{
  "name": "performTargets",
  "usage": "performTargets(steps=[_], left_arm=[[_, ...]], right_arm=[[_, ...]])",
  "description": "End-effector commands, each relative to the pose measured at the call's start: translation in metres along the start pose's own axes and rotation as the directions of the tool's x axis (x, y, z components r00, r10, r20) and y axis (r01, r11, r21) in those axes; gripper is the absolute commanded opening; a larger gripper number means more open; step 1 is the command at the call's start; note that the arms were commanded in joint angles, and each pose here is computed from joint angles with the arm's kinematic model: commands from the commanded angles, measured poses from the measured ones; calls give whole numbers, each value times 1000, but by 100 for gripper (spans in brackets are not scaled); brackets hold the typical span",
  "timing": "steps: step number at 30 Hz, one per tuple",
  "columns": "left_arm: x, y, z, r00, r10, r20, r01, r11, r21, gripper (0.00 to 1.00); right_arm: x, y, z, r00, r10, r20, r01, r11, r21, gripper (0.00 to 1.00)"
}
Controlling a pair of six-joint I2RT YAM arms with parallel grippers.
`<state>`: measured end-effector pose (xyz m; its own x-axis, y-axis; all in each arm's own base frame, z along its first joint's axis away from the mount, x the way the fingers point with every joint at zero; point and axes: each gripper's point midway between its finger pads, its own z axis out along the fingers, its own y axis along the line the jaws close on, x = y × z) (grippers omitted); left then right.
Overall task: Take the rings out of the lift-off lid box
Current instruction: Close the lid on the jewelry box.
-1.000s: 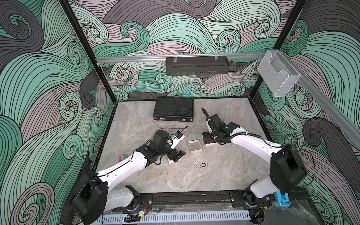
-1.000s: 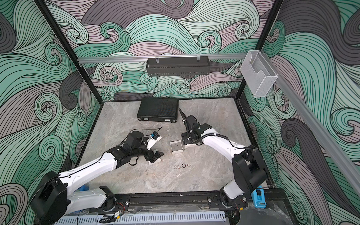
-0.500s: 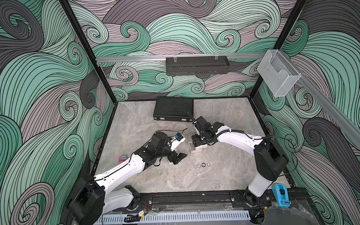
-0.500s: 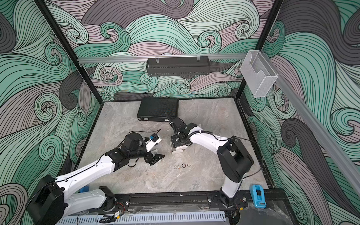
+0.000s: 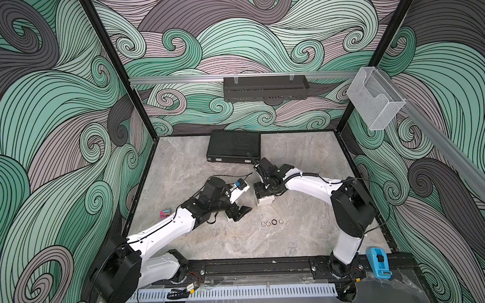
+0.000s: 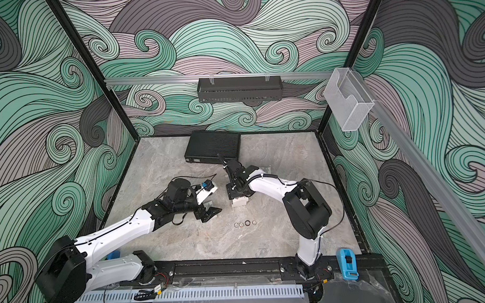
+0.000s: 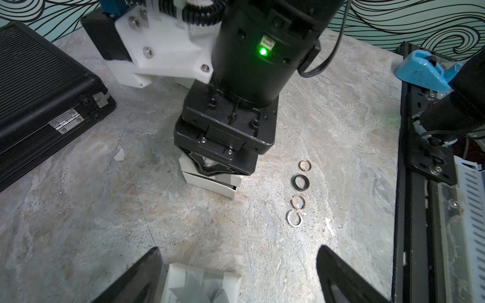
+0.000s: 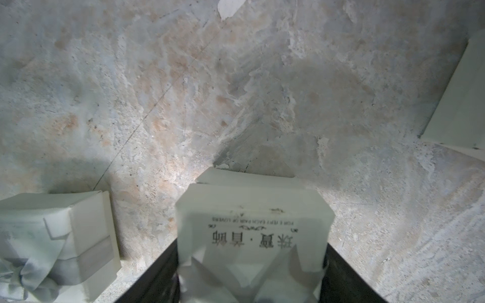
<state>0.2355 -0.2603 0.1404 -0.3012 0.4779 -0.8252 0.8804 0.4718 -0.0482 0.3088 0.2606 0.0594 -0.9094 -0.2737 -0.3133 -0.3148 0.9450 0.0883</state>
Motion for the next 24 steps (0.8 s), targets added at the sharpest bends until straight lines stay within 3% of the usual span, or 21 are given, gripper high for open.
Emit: performTargets(steps=[1, 24], left_arm=[[0, -1, 0, 1000, 15, 6, -15, 1000, 8, 93], [5, 0, 1, 1000, 10, -4, -10, 1000, 5, 92]], right_arm=[[-5, 3, -2, 1000, 28, 1, -28, 1000, 1, 73], [-3, 8, 1, 999, 47, -13, -47, 999, -2, 74]])
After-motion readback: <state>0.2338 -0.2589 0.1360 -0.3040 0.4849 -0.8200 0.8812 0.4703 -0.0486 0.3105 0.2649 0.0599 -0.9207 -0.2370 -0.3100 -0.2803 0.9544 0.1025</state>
